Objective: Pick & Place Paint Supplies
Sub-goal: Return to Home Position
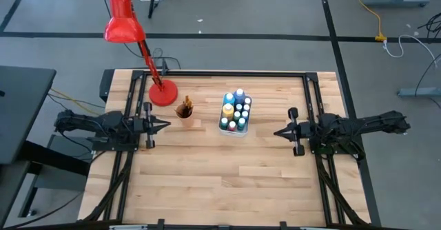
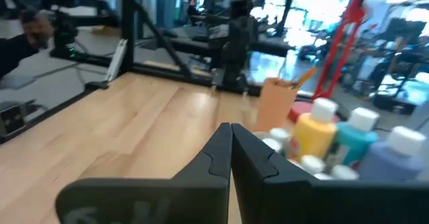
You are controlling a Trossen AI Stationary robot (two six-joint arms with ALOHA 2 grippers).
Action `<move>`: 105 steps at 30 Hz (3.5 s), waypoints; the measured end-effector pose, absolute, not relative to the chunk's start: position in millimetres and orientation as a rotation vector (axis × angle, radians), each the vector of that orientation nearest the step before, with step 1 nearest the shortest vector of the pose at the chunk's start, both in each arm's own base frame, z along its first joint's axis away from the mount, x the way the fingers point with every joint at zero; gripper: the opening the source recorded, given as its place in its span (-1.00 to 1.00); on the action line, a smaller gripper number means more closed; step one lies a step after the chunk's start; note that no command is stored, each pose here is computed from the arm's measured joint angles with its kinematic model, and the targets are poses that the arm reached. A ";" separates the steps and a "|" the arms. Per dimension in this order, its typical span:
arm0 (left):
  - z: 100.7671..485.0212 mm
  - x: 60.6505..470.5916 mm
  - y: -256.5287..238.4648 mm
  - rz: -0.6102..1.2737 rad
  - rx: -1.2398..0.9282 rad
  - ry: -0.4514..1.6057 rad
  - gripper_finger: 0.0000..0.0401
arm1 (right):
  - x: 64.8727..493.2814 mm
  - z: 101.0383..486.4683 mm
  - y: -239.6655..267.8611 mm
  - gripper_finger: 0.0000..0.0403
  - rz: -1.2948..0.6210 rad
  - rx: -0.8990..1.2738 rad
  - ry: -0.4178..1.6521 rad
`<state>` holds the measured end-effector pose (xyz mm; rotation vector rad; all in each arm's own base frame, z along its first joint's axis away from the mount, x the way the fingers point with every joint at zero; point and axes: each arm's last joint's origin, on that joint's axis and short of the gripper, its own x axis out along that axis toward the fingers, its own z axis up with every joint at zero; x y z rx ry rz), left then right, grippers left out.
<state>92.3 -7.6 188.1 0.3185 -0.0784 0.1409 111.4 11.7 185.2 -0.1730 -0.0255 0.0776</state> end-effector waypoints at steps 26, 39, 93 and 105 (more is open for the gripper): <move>176.9 92.8 -8.5 0.099 0.180 0.022 -0.90 | 111.9 168.3 12.9 -0.97 0.122 -0.095 0.014; 176.7 92.8 -8.4 0.099 0.195 0.025 -0.90 | 111.9 168.3 12.9 -0.97 0.122 -0.095 0.014; 177.0 92.8 -8.5 0.098 0.193 0.023 -0.90 | 111.9 168.5 12.9 -0.97 0.122 -0.096 0.013; 177.0 92.8 -8.5 0.098 0.194 0.023 -0.90 | 111.9 168.5 12.9 -0.97 0.122 -0.096 0.013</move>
